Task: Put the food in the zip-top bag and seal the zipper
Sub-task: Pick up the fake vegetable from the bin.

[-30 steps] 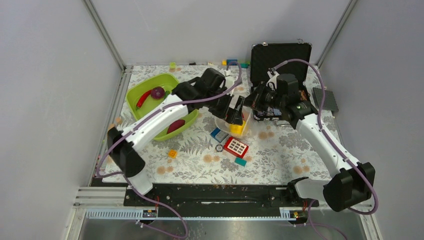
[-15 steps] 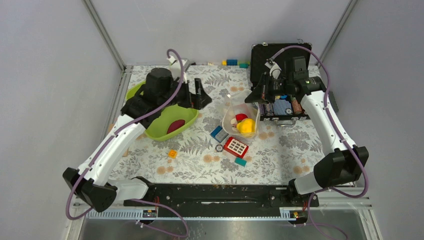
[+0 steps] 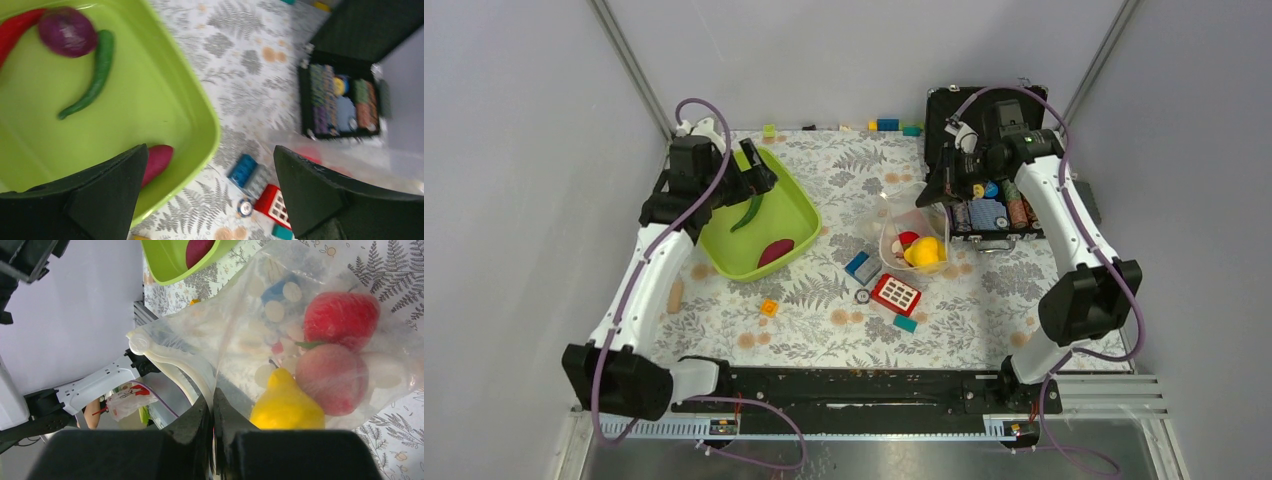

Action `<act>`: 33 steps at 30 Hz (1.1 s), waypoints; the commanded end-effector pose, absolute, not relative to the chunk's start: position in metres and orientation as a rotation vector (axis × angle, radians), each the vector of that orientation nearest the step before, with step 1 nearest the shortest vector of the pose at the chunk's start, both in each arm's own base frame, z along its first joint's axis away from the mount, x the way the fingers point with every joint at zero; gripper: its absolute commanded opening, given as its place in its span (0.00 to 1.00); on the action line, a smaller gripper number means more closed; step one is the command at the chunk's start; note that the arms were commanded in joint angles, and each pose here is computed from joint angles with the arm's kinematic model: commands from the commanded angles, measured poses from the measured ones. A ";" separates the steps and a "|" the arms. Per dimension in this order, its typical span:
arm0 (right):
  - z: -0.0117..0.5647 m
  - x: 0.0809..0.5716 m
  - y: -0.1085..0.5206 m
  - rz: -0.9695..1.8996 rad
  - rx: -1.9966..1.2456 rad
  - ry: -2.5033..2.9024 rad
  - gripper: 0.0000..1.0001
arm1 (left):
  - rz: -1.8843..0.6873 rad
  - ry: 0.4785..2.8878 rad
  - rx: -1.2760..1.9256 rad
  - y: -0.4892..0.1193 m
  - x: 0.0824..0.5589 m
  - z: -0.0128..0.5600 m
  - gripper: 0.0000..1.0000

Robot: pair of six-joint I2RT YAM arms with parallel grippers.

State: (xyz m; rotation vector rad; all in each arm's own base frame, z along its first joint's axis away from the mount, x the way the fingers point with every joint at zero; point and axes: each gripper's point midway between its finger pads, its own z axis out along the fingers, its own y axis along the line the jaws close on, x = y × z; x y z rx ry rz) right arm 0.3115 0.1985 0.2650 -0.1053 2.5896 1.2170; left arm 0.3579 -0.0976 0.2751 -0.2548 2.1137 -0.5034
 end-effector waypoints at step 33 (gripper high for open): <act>0.268 0.311 0.204 1.233 -0.177 2.550 0.11 | -0.157 2.631 -0.178 -0.009 0.453 0.042 0.63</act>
